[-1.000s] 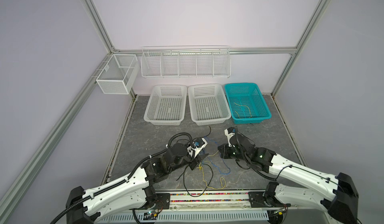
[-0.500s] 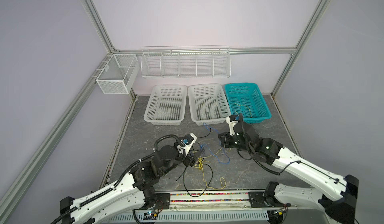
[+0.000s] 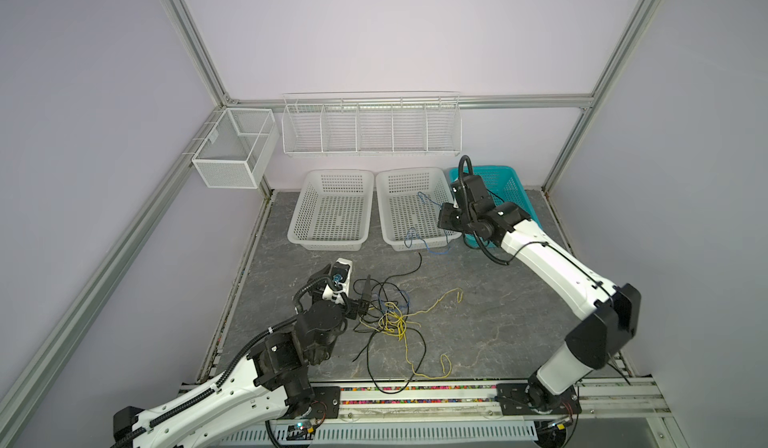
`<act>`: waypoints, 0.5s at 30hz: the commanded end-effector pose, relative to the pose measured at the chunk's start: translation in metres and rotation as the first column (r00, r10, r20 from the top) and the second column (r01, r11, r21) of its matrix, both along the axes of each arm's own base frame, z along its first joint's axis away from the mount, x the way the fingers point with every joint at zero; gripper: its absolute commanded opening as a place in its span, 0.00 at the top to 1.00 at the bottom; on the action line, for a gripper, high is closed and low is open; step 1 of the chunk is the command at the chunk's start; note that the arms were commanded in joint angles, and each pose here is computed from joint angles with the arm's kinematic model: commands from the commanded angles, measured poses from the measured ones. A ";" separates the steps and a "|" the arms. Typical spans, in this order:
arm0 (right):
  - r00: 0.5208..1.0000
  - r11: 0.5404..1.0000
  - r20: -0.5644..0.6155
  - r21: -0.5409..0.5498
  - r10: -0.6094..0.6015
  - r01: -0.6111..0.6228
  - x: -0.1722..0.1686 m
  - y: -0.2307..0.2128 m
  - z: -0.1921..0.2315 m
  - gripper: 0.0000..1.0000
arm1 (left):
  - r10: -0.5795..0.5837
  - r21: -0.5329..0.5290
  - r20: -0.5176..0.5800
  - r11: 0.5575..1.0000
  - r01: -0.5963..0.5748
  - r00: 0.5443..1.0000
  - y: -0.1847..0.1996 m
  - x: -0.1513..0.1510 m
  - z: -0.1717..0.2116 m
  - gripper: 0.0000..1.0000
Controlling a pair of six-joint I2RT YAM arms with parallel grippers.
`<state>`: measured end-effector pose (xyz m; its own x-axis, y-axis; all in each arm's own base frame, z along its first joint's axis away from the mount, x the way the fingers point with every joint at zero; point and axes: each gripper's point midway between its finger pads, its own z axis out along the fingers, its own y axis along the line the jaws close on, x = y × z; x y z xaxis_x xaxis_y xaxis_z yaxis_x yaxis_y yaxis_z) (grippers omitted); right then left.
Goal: Untangle the cables
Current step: 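Lower the blue wire into the white basket and open the right gripper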
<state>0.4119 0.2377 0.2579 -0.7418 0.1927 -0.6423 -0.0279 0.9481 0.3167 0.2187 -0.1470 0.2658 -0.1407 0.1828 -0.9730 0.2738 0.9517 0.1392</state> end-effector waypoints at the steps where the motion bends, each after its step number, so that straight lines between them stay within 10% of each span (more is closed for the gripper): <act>1: 0.998 0.998 -0.060 -0.065 -0.002 -0.002 0.020 0.006 -0.019 0.94 | 0.093 -0.032 0.038 0.995 -0.092 0.995 0.016 0.004 0.007 0.02; 15: 0.994 0.984 -0.051 -0.157 -0.097 0.088 0.103 0.010 -0.057 0.94 | 0.061 -0.076 0.101 0.996 -0.054 0.993 0.021 -0.002 0.011 0.02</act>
